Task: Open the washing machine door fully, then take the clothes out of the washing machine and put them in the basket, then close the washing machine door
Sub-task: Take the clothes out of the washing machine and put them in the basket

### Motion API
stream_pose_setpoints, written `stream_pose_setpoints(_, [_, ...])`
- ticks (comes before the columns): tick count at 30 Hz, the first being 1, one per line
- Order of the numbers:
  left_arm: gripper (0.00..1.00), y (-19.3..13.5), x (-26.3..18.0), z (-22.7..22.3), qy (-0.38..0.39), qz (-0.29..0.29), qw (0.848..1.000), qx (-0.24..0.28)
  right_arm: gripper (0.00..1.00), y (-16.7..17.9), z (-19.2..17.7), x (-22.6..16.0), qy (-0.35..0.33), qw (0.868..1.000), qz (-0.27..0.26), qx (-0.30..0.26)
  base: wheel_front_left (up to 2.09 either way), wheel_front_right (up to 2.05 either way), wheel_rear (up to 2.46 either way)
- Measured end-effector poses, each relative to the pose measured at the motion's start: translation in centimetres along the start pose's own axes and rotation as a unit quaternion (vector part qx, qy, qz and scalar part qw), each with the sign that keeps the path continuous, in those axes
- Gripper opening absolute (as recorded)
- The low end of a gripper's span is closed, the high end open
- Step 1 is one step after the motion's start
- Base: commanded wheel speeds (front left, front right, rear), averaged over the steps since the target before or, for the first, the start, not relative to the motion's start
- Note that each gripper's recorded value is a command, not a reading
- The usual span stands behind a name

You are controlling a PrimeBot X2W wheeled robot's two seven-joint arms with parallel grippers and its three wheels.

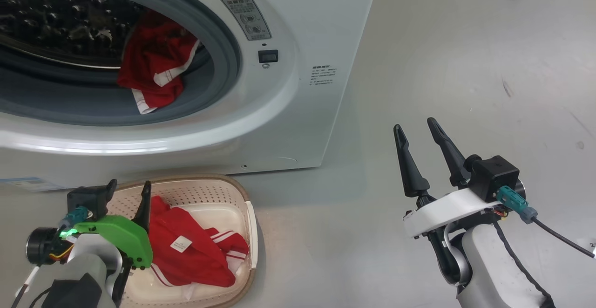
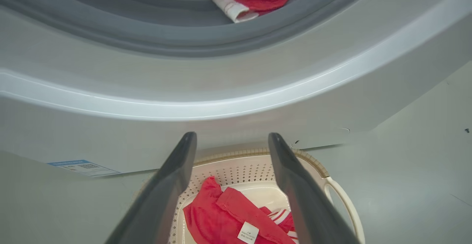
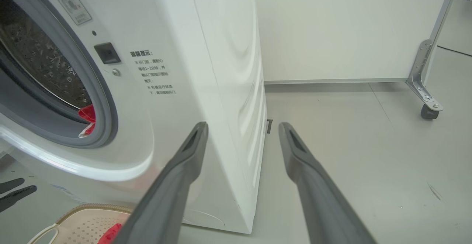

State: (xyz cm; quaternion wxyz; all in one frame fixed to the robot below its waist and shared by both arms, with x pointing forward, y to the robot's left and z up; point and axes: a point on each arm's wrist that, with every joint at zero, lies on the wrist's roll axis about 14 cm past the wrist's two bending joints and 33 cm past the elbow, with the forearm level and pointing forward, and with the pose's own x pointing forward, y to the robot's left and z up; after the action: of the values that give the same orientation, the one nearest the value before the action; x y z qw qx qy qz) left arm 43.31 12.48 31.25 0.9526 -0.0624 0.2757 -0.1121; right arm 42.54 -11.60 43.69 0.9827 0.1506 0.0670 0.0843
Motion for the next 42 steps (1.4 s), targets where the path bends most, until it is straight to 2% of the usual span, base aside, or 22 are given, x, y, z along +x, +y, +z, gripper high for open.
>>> stream_pose_setpoints(10, [1.00,-0.2,-2.3,6.5,-0.101,-0.001,0.995,0.011,1.00,1.7,1.2,-1.2,-0.016,1.000,0.021,-0.001,0.00,0.00,0.00])
stream_pose_setpoints(15, [1.00,-0.8,-4.0,10.2,-0.164,-0.006,0.986,0.011,1.00,2.2,1.6,-1.9,-0.020,0.999,0.028,-0.003,0.00,0.00,0.00])
stream_pose_setpoints(24, [1.00,-0.4,-7.2,13.4,-0.234,0.001,0.972,0.004,1.00,3.3,2.1,-2.7,-0.028,0.999,0.044,-0.004,0.00,0.00,0.00])
stream_pose_setpoints(42, [1.00,-1.2,-10.1,12.6,-0.258,0.001,0.966,-0.014,1.00,3.3,2.1,-3.8,-0.030,0.999,0.045,-0.001,0.00,0.00,0.00])
